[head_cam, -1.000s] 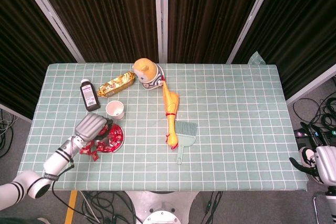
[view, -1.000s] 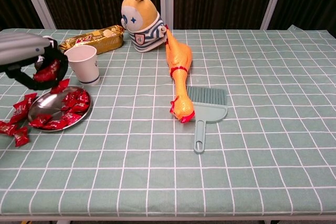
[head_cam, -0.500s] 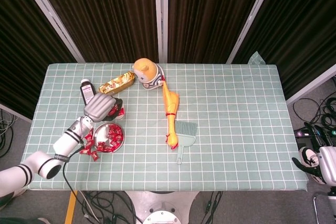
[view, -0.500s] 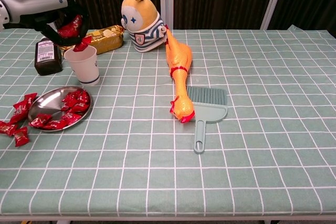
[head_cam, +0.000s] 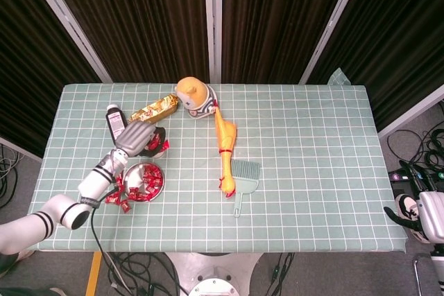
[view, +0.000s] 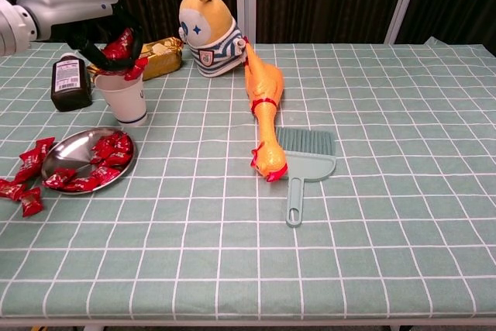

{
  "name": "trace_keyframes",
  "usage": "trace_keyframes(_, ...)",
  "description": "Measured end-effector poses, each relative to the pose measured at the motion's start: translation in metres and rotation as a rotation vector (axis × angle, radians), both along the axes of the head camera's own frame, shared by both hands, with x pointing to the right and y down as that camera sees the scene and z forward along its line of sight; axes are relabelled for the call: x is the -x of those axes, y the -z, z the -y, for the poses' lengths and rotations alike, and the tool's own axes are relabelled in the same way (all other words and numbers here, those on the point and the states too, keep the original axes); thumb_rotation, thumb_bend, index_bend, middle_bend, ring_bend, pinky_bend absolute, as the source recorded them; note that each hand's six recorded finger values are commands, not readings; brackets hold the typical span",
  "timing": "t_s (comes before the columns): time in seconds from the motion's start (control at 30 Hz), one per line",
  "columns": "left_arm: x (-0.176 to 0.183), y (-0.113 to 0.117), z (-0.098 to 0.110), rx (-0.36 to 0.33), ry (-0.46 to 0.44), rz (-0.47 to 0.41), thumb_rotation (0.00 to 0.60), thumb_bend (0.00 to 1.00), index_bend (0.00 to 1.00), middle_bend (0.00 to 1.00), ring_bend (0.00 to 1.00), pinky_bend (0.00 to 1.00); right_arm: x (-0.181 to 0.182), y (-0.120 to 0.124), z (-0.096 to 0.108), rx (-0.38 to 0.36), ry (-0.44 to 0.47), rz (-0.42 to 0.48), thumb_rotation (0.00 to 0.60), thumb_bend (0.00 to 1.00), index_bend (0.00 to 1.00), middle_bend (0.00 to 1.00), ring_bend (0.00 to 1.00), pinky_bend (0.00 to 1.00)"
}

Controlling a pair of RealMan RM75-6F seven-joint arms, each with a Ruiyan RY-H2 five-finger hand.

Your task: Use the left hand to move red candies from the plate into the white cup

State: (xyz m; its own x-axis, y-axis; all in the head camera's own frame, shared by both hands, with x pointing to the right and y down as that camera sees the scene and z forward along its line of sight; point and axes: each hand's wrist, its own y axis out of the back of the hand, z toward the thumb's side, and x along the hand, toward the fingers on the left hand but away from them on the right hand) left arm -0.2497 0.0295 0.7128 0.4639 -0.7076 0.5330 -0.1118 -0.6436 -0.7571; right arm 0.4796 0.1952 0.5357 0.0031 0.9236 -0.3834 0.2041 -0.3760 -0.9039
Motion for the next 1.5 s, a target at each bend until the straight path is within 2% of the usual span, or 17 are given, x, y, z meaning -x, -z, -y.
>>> trace_keyframes(0.33,0.003,-0.012,0.005,0.069,0.083,-0.052,0.600,0.49,0.65,0.69,0.67,0.96,-0.002,0.002,-0.001,-0.003,-0.007,-0.005,0.600,0.10,0.06,0.23,0.08,0.30)
trace_keyframes(0.67,0.013,-0.018,0.016,0.075,0.137,-0.031,0.600,0.49,0.65,0.69,0.66,0.96,-0.002,0.002,-0.001,-0.003,-0.006,-0.004,0.600,0.10,0.06,0.23,0.08,0.30)
trace_keyframes(0.9,0.016,-0.021,0.013,0.061,0.126,-0.003,0.600,0.48,0.64,0.66,0.58,0.89,-0.003,0.003,-0.002,-0.005,-0.009,-0.005,0.600,0.10,0.06,0.23,0.08,0.31)
trace_keyframes(1.1,0.021,-0.024,0.011,0.047,0.122,0.029,0.600,0.48,0.64,0.64,0.57,0.87,-0.003,0.004,-0.003,-0.007,-0.008,-0.003,0.600,0.10,0.06,0.23,0.08,0.31)
trace_keyframes(1.2,0.024,-0.025,0.010,0.041,0.119,0.043,0.600,0.48,0.63,0.63,0.54,0.82,-0.003,0.004,-0.003,-0.006,-0.008,-0.002,0.600,0.10,0.06,0.23,0.08,0.31)
trace_keyframes(1.5,0.026,-0.025,0.006,0.050,0.111,0.063,0.600,0.48,0.59,0.57,0.47,0.76,-0.003,0.005,-0.003,-0.009,-0.007,-0.003,0.600,0.10,0.07,0.24,0.08,0.31)
